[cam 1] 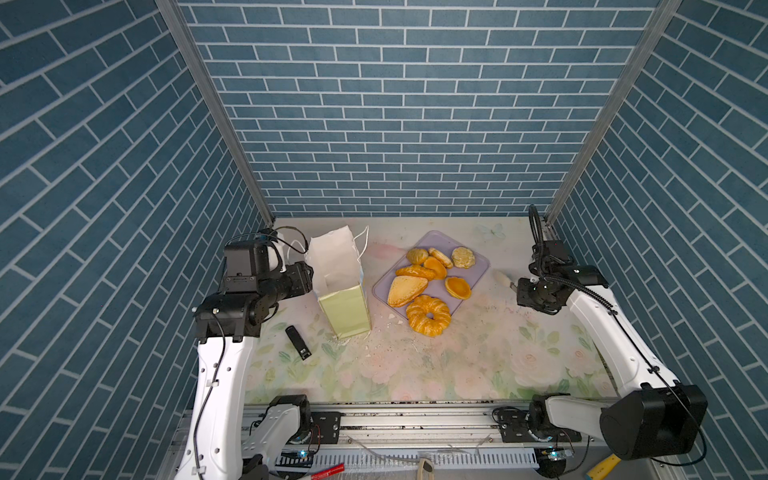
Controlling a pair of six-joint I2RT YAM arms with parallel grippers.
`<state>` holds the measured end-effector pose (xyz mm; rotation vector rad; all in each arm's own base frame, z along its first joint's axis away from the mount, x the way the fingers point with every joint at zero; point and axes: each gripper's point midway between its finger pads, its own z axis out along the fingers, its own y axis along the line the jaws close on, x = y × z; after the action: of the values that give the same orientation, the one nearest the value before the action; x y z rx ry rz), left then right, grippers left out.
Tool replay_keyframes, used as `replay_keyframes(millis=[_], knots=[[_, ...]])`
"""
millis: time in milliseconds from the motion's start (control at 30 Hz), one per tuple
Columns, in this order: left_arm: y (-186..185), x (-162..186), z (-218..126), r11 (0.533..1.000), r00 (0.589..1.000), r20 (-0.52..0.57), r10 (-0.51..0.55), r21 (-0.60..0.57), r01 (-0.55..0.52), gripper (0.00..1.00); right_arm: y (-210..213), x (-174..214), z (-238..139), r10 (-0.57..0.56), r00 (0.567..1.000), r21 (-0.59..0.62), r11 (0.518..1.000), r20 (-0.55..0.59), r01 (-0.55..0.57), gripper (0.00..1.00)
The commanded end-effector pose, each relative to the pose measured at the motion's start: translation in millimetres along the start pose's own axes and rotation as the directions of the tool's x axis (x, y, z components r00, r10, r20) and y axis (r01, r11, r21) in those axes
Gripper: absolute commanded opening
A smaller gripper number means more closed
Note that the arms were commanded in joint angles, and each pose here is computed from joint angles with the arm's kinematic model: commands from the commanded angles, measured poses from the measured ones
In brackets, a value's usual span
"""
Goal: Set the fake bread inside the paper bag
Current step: 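Lower the tongs onto the orange tart and pinch it with the right gripper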
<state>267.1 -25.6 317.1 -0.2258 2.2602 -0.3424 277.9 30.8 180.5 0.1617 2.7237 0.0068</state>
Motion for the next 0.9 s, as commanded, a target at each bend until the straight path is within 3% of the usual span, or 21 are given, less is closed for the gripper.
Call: replay_keyframes(millis=[0, 200, 467, 633, 867], knots=[[-4, 2, -3, 1.0, 1.0, 0.018, -0.013, 0.028, 0.013, 0.62, -2, 1, -23, -0.031, 0.999, 0.005, 0.999, 0.022, 0.031, 0.46], [-6, 5, -3, 0.999, 1.0, 0.018, -0.021, 0.047, 0.021, 0.62, 6, -1, -54, -0.051, 0.997, -0.029, 0.998, 0.058, 0.053, 0.45], [-8, 5, -4, 0.998, 0.999, 0.017, -0.033, 0.056, 0.032, 0.63, 54, -8, -92, -0.112, 0.986, -0.2, 0.971, 0.12, 0.135, 0.45], [-8, 8, -4, 0.997, 0.999, 0.007, -0.039, 0.06, 0.039, 0.63, 82, -6, -81, -0.237, 0.968, -0.202, 0.947, 0.08, 0.249, 0.45], [-4, 10, -5, 0.999, 0.999, -0.001, -0.035, 0.036, 0.035, 0.64, 105, 2, -47, -0.424, 0.906, -0.157, 0.895, -0.001, 0.418, 0.47]])
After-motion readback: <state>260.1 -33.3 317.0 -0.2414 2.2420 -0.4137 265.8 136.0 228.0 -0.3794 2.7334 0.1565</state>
